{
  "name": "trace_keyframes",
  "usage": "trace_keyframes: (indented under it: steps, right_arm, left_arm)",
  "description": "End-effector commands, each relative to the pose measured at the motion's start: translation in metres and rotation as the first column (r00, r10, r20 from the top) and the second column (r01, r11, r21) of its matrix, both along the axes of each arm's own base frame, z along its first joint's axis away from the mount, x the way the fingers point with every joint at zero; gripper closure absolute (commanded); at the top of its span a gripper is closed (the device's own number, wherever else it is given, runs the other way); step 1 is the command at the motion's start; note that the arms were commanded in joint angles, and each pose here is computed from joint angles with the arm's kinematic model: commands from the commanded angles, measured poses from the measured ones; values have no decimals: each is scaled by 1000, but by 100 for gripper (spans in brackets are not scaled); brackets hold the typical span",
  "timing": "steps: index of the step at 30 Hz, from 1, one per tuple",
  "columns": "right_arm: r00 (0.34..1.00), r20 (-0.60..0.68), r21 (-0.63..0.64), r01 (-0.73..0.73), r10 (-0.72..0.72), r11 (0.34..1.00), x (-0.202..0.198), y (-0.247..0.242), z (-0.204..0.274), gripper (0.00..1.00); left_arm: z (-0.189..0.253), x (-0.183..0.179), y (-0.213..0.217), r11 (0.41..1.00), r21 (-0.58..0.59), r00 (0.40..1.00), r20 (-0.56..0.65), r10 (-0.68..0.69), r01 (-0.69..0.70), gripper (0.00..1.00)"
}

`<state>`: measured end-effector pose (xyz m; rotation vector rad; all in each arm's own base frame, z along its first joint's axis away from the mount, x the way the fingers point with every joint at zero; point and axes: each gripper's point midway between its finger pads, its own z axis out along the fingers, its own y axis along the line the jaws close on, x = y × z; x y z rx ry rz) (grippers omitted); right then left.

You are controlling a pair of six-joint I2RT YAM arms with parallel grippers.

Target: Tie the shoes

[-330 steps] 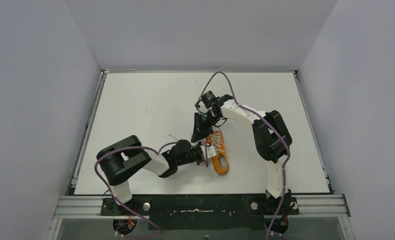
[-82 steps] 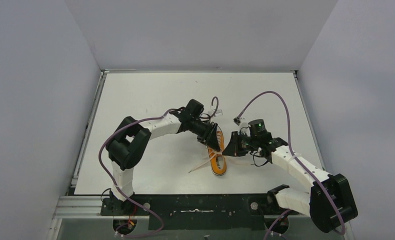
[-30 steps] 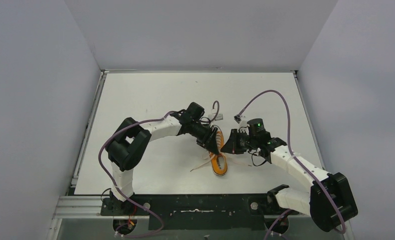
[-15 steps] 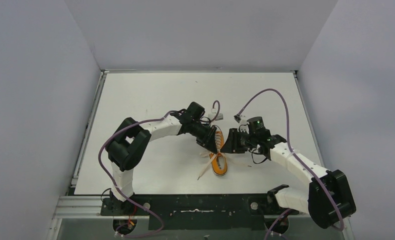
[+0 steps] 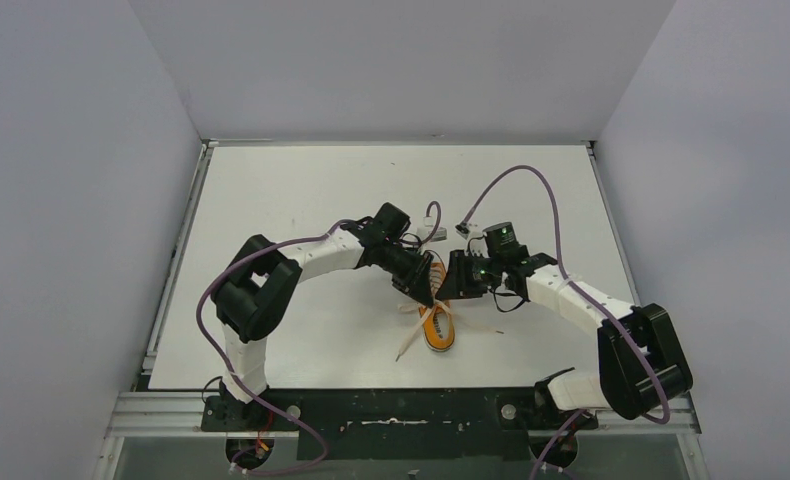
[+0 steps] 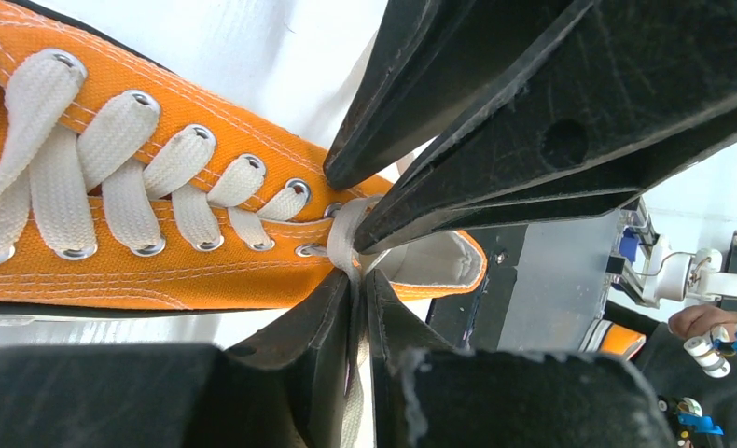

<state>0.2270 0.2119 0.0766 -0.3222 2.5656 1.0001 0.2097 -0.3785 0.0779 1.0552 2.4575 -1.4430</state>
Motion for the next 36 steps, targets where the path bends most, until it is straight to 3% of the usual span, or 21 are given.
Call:
trace_keyframes:
  steps: [1, 6, 20, 31, 36]
  right_arm:
    - [996, 85, 40, -27, 24, 999, 16, 7, 17, 76]
    - [995, 103, 45, -25, 20, 999, 18, 7, 24, 100]
    - [990, 140, 108, -23, 7, 994, 2, 8, 41, 100]
    - [991, 128, 180, -71, 48, 981, -3, 37, 48, 100]
    - [997, 66, 186, -47, 35, 981, -10, 35, 52, 74]
  left_arm:
    - [28, 8, -12, 997, -75, 998, 65, -25, 30, 92]
    - [29, 10, -12, 998, -68, 998, 61, -14, 18, 90]
    - [23, 31, -14, 997, -43, 998, -5, 60, -60, 86]
    - [19, 25, -28, 995, -83, 996, -67, 57, -62, 91]
    - [11, 28, -26, 992, -90, 994, -79, 75, -82, 92]
